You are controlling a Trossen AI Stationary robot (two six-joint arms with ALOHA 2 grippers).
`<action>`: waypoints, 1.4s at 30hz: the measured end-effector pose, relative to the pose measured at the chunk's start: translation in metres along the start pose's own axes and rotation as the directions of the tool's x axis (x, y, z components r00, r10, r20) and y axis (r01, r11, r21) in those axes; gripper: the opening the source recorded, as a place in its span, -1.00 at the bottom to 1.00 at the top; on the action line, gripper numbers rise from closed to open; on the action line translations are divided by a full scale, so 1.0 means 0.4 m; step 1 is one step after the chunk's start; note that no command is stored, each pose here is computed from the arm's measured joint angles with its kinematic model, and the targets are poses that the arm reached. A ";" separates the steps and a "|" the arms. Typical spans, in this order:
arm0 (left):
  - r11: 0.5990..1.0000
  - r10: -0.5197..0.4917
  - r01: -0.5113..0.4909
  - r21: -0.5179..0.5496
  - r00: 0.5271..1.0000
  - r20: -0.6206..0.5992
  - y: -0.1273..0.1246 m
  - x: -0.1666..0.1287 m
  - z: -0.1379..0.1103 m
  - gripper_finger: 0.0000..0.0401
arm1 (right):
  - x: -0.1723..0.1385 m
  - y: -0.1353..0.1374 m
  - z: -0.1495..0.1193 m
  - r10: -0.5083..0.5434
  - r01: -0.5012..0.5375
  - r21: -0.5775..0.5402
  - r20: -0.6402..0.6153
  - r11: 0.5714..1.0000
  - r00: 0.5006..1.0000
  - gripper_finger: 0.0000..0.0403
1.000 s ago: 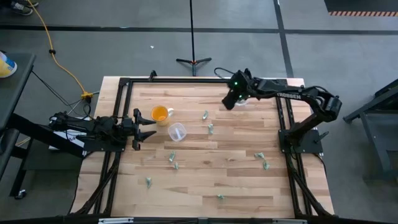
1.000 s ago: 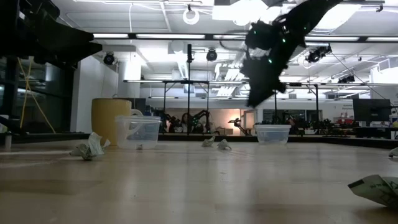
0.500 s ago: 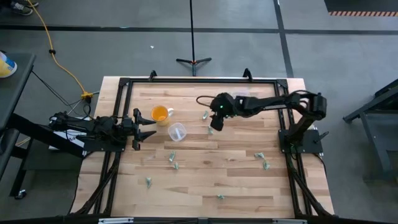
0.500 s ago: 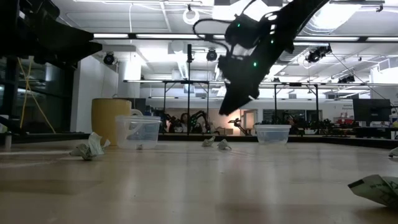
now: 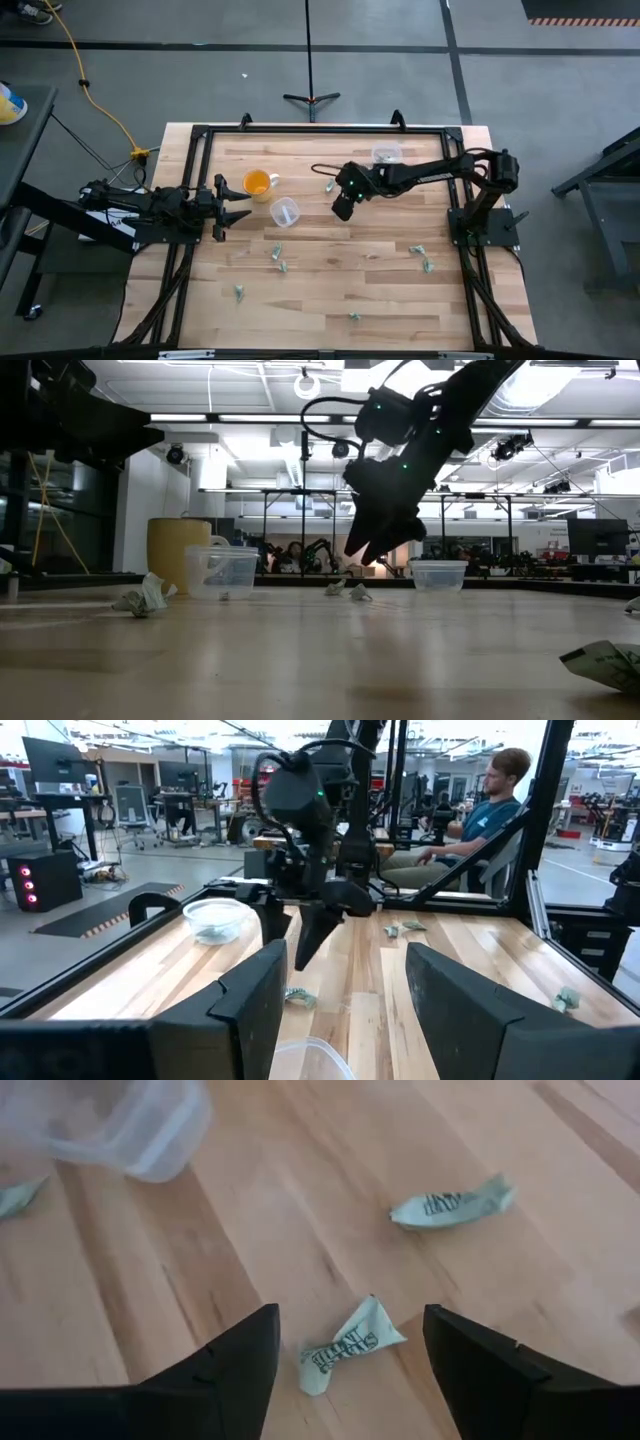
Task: Pick and place Stevia / Truvia into bins
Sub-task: Put the stevia packet into the top transparent container
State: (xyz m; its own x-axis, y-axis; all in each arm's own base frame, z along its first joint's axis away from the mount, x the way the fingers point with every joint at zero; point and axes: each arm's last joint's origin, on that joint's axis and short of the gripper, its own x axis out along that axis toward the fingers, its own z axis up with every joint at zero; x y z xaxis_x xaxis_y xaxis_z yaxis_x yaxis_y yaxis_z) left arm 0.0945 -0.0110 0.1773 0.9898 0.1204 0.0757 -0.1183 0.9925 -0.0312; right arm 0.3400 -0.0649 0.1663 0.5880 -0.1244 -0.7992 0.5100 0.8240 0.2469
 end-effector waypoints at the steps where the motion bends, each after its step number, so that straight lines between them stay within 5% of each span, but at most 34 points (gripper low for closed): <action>1: 1.000 0.000 0.000 0.000 1.000 0.000 0.000 0.000 0.000 0.20 | 0.000 0.008 -0.005 -0.018 0.018 0.008 0.003 1.000 1.000 0.15; 7: 1.000 0.000 0.000 0.000 1.000 0.000 0.000 0.000 0.000 0.20 | -0.002 0.047 -0.028 -0.139 0.140 -0.017 0.060 0.990 0.989 0.06; 33: 1.000 -0.006 0.006 0.000 1.000 0.000 0.000 0.000 0.000 0.20 | 0.103 0.080 -0.099 -0.199 0.199 -0.011 0.023 0.980 0.980 -0.11; 42: 1.000 -0.002 0.002 0.000 1.000 -0.001 0.000 0.000 0.000 0.20 | 0.102 0.079 -0.101 -0.191 0.191 -0.035 0.009 0.981 0.982 -0.44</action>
State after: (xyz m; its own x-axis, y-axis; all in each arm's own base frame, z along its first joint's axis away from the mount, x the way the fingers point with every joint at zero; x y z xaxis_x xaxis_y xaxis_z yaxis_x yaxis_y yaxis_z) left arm 0.0945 -0.0110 0.1772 0.9901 0.1186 0.0751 -0.1166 0.9927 -0.0312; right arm 0.3548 -0.0216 0.1194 0.4856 -0.2840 -0.8268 0.5903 0.8041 0.0704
